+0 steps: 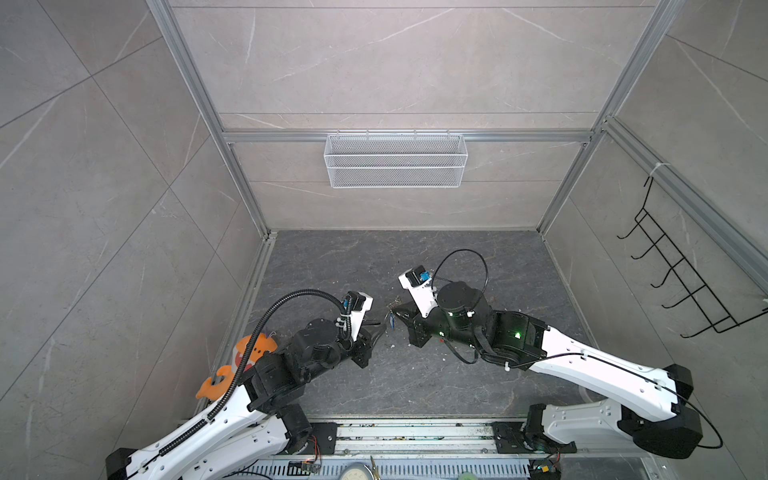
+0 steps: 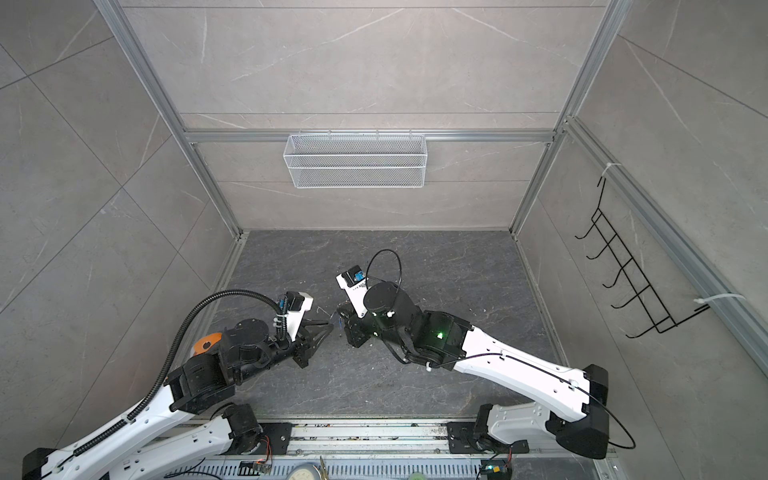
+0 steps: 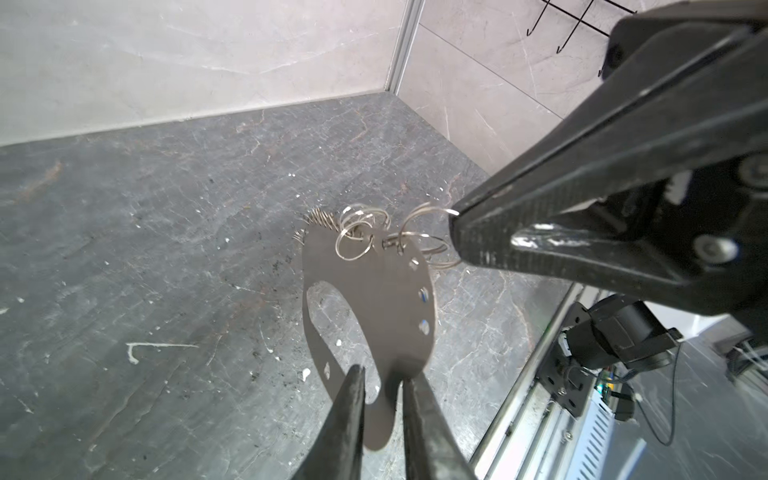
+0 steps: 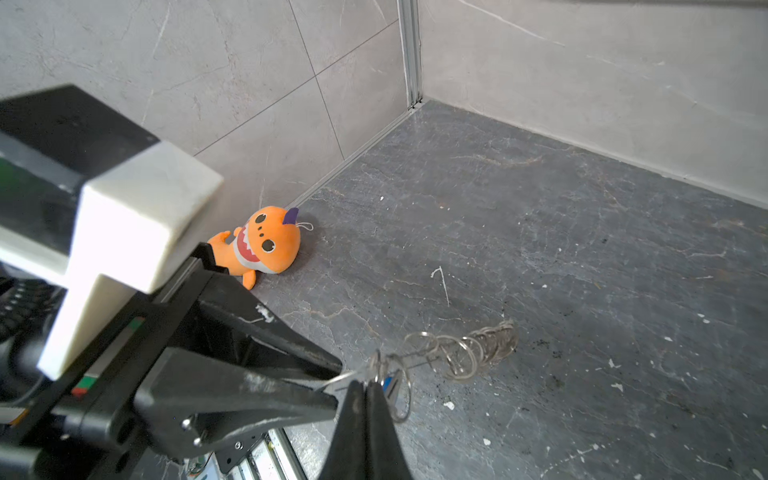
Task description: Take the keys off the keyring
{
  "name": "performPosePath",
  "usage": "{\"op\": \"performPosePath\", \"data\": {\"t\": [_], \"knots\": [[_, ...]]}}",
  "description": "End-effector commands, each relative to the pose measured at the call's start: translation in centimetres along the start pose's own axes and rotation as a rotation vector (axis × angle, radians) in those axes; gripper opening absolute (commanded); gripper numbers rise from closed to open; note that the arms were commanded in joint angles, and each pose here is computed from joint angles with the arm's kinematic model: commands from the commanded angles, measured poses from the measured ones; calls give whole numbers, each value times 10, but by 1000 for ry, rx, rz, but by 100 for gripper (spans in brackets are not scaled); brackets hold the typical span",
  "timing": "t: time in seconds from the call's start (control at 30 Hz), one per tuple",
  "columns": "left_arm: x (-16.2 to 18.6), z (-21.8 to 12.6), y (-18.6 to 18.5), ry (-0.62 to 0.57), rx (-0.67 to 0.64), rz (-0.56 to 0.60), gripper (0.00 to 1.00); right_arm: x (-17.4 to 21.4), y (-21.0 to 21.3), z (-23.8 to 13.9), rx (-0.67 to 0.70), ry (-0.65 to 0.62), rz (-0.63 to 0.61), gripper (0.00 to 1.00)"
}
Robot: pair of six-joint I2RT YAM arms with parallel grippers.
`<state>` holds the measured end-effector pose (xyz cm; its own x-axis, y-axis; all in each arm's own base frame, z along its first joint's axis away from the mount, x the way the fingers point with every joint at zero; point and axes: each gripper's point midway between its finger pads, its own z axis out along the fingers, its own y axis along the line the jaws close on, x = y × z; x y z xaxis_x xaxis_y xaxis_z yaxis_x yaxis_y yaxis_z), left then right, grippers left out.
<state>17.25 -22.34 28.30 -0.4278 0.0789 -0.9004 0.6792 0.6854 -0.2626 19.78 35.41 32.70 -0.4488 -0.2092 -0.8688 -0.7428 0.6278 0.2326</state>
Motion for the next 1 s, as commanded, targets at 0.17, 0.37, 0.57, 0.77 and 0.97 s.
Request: {"op": "performPosePath", "data": {"t": [0.17, 0.37, 0.57, 0.77, 0.97], "knots": [[-23, -9, -3, -125, 14, 31, 4, 10, -5, -5, -76, 119, 133, 0], [-24, -1, -8, -122, 36, 41, 0, 16, -11, -5, -115, 191, 226, 0], [-26, 1, -13, -113, 52, 59, 0, 22, -21, -9, -109, 262, 310, 0], [-22, 6, -15, -76, 37, 74, 0, 35, -27, -7, -120, 331, 398, 0], [-24, 6, -21, -71, 60, 77, 0, 38, -27, -2, -132, 361, 464, 0]]}}
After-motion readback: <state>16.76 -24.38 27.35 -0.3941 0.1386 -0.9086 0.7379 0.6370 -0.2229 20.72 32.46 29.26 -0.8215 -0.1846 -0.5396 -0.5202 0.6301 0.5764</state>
